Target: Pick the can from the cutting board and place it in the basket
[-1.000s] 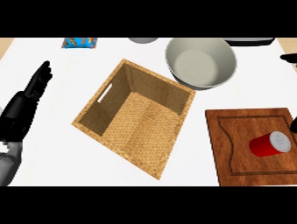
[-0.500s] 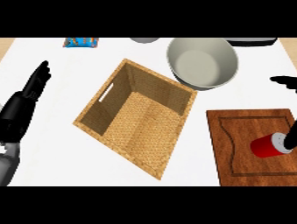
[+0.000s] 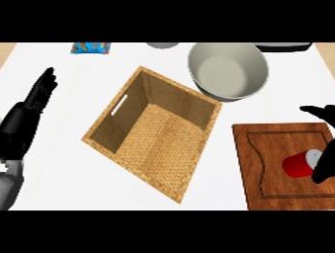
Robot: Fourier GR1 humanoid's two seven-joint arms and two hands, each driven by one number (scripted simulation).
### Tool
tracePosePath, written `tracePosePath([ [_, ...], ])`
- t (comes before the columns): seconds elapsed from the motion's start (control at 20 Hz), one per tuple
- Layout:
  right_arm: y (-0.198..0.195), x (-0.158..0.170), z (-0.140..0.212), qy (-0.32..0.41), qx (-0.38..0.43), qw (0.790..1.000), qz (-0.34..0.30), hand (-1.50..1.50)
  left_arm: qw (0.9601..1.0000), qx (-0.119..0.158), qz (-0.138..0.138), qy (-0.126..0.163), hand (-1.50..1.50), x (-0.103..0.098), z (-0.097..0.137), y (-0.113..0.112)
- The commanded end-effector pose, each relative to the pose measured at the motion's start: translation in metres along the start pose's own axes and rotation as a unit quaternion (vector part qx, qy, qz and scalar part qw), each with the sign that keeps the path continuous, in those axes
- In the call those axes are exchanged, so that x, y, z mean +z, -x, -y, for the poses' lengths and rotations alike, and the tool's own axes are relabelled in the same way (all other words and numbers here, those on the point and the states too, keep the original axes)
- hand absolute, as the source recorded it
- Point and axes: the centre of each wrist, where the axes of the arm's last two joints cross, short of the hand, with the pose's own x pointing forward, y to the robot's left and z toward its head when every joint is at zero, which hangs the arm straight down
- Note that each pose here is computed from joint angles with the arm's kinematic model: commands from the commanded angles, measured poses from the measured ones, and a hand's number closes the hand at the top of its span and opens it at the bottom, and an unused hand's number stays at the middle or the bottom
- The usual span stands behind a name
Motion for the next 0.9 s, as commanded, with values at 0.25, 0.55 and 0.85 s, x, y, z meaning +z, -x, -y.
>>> tracePosePath([
  [0.25, 0.002, -0.011, -0.032, 0.025, -0.001, 1.0, -0.012, -1.5, 1.0, -0.004, 0.003, 0.006, 0.0, 0.001, -0.016, 0.003],
  [0.55, 0.011, -0.004, -0.041, 0.033, -0.001, 0.999, -0.015, -1.5, 1.0, 0.002, -0.001, 0.003, 0.0, -0.001, -0.001, -0.013],
  [0.85, 0.019, -0.016, -0.041, 0.029, -0.013, 0.999, -0.017, -1.5, 0.9999, 0.007, -0.001, 0.01, 0.0, -0.014, 0.004, 0.0],
])
